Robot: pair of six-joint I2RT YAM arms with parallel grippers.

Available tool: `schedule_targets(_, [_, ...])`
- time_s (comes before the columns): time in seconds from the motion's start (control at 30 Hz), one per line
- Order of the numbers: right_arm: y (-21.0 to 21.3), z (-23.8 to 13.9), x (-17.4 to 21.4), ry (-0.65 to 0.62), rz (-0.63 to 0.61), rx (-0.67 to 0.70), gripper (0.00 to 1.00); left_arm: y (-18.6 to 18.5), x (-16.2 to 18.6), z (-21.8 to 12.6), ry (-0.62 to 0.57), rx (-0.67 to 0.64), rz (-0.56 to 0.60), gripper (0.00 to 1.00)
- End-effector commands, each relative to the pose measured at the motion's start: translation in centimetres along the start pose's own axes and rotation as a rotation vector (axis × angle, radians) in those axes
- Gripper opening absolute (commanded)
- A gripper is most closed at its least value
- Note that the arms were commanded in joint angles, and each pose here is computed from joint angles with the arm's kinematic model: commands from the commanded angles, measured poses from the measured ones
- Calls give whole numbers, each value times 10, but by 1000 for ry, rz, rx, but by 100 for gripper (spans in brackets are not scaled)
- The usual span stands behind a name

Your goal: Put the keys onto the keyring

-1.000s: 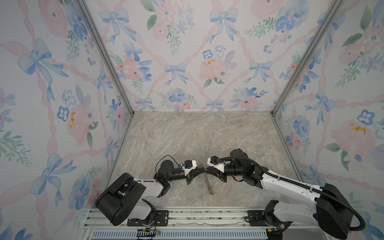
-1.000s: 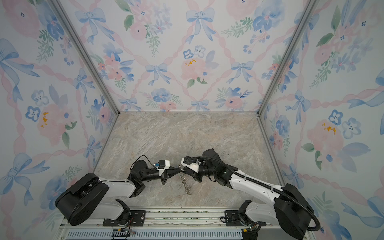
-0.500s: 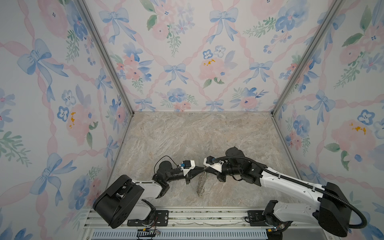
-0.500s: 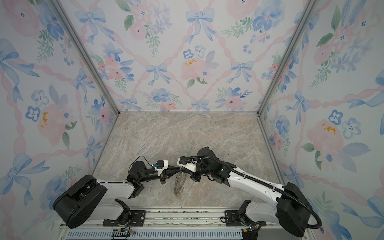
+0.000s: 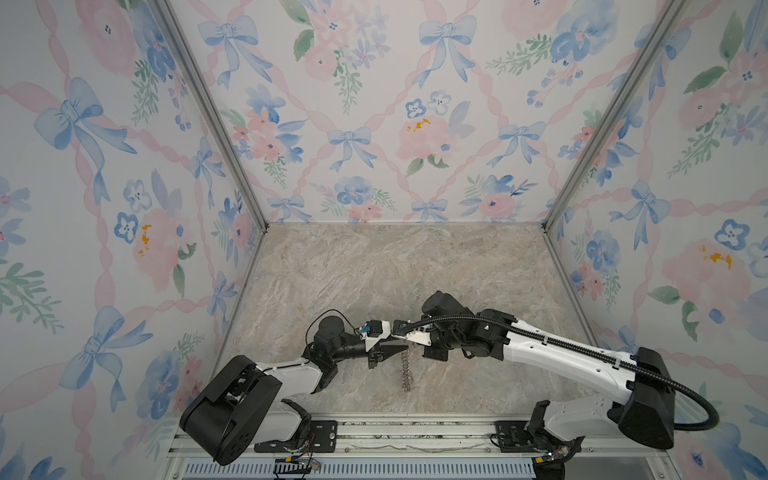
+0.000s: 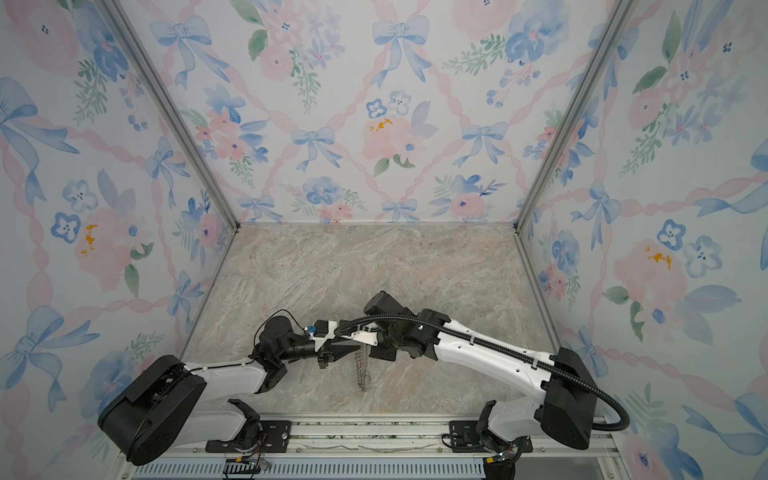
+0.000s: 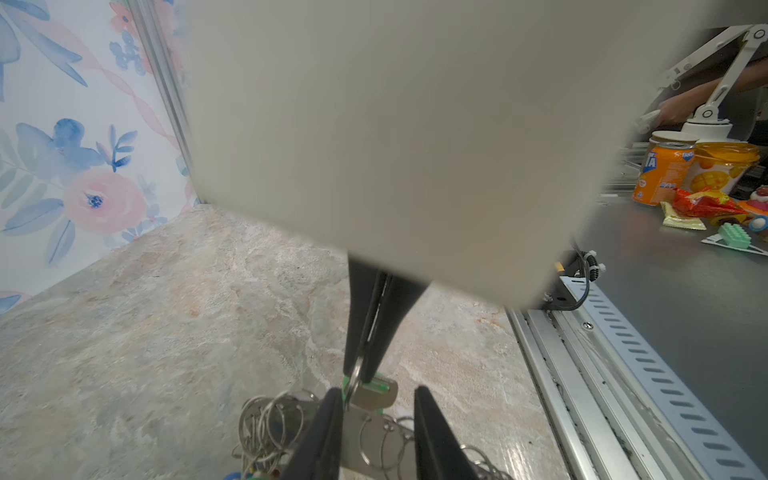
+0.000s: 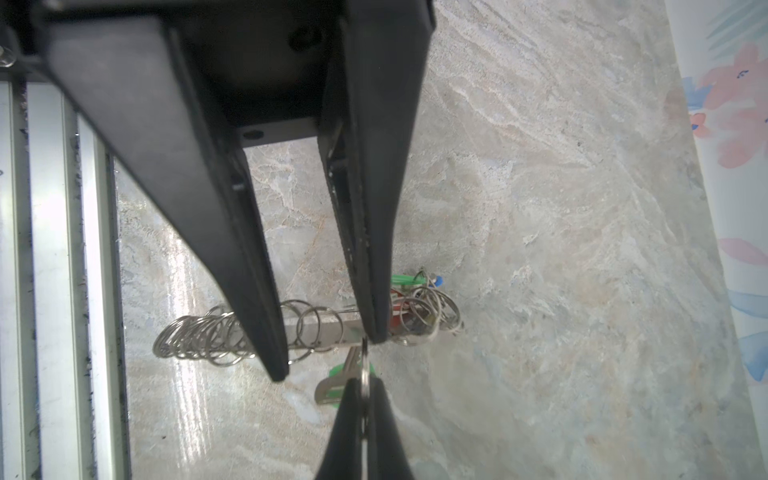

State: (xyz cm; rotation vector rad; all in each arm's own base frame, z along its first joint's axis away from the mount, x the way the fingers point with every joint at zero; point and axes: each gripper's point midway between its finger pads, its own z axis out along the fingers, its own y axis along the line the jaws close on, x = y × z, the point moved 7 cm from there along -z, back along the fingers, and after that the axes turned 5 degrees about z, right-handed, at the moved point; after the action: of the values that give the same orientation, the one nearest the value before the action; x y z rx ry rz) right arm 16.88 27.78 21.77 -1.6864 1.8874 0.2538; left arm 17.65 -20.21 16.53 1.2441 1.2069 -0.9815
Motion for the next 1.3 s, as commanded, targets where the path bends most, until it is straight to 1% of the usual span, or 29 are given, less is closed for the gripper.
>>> schedule_targets(0.0, [8, -3, -3, 39, -62, -24, 0, 1, -1, 2, 3, 23, 7, 32])
schedule_targets(0.13, [12, -3, -10, 28, -86, -35, 0, 3, -1, 4, 5, 23, -4, 32])
schedule_targets(0.3, [12, -2, -17, 8, -93, -35, 0, 4, -1, 5, 6, 29, -14, 24])
schedule_targets(0.5, [15, -2, -26, -30, -93, -56, 0, 3, 1, 8, 12, 41, -23, 23])
schedule_targets(0.6, [16, -3, -26, -57, -90, -65, 0, 6, -2, 7, 6, 26, -39, 18])
schedule_targets(0.73, [14, -5, -19, -76, -68, -69, 0, 8, -1, 4, 10, -2, -38, 23])
schedule_targets(0.83, [12, -8, -14, -107, -50, -73, 0, 10, -1, 4, 12, -3, -58, 25])
schedule_targets(0.97, [10, -10, -10, -154, -31, -71, 0, 14, -3, 3, 5, -11, -84, 25])
schedule_targets(1.07, [10, -6, -8, -143, -31, -72, 0, 13, 0, 4, 11, -1, -81, 26])
schedule_targets(1.13, [10, -4, -9, -134, -32, -75, 0, 12, 3, 6, 16, 19, -89, 24])
schedule_targets(1.27, [8, -4, -12, -132, -35, -69, 0, 10, 4, 10, 18, 43, -90, 15])
